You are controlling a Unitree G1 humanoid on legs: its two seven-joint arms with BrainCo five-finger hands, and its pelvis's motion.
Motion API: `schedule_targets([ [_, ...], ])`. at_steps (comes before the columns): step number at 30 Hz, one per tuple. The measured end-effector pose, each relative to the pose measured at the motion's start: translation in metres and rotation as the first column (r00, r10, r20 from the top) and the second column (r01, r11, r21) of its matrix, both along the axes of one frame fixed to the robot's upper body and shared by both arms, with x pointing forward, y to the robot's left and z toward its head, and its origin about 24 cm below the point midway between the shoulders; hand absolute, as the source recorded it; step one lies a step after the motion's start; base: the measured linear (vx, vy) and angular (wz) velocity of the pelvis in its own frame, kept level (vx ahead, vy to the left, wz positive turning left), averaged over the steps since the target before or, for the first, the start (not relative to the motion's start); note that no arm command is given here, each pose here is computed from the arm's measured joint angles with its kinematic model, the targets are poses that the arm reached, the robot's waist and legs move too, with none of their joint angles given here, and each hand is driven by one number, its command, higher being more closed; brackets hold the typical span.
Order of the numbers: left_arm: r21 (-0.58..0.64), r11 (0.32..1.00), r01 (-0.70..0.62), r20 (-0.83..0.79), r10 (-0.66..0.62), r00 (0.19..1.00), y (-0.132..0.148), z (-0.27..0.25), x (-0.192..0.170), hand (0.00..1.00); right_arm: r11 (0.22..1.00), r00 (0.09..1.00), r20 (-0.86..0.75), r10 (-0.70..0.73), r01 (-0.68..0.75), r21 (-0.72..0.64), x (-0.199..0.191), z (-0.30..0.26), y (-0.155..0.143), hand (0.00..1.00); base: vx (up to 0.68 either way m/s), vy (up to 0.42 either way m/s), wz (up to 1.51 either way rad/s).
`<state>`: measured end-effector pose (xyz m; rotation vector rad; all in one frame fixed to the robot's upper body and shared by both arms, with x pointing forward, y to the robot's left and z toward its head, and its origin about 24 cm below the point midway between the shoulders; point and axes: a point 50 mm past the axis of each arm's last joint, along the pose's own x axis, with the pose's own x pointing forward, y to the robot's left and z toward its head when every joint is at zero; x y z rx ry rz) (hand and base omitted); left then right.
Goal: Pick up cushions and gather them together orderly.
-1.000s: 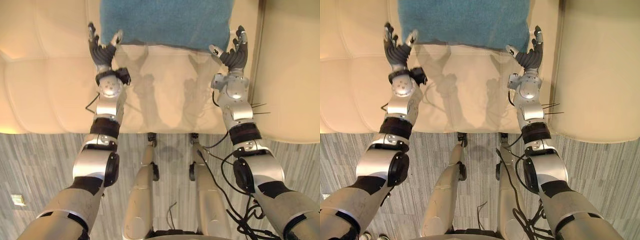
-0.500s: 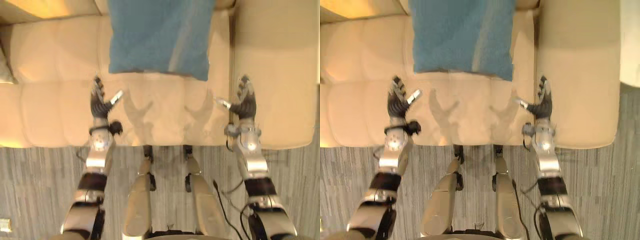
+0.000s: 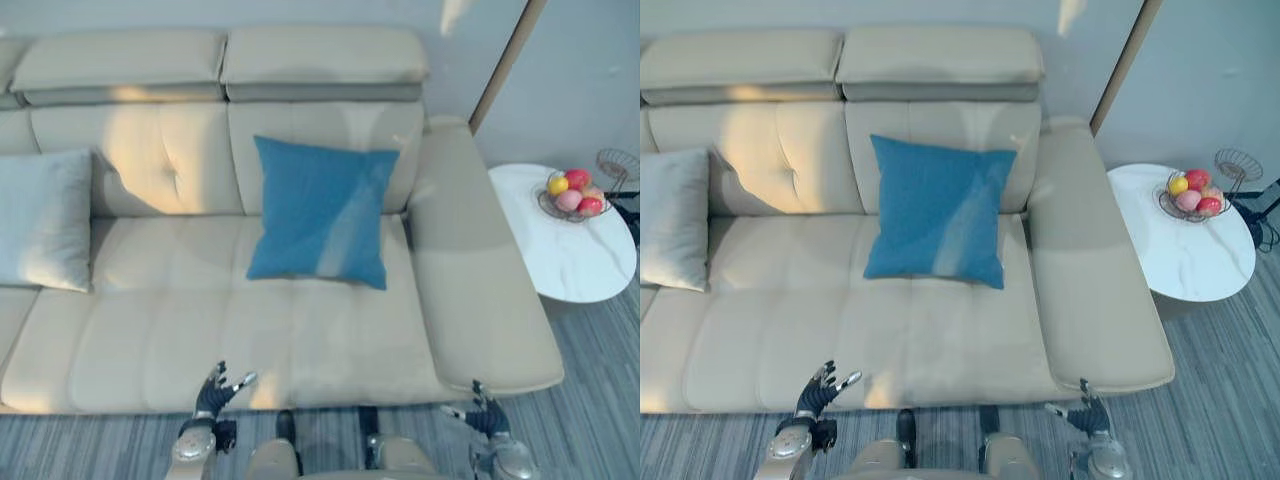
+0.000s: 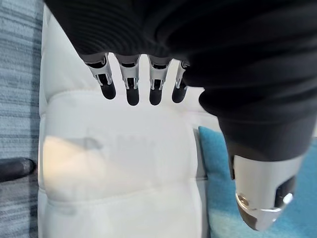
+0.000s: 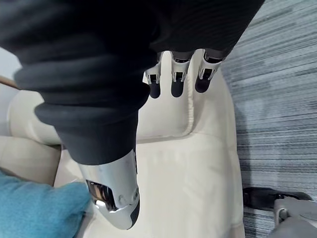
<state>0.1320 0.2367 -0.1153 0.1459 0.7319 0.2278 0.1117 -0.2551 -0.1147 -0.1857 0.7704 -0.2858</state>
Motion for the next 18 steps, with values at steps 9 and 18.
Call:
schedule_targets([
  [9, 0.001, 1.0, -0.009, -0.066, 0.009, 0.998, 0.002, -0.009, -0.014, 0.0, 0.999, 0.986, -0.164, 0.031, -0.034, -0.012, -0.029, -0.018, 0.004, 0.0, -0.07, -0.099, -0.01],
  [18, -0.11, 0.994, 0.023, -0.011, -0.024, 1.0, -0.043, -0.009, 0.01, 0.0, 1.0, 0.998, -0.07, -0.001, -0.001, -0.026, 0.009, -0.007, 0.0, 0.0, -0.26, -0.284, 0.21],
])
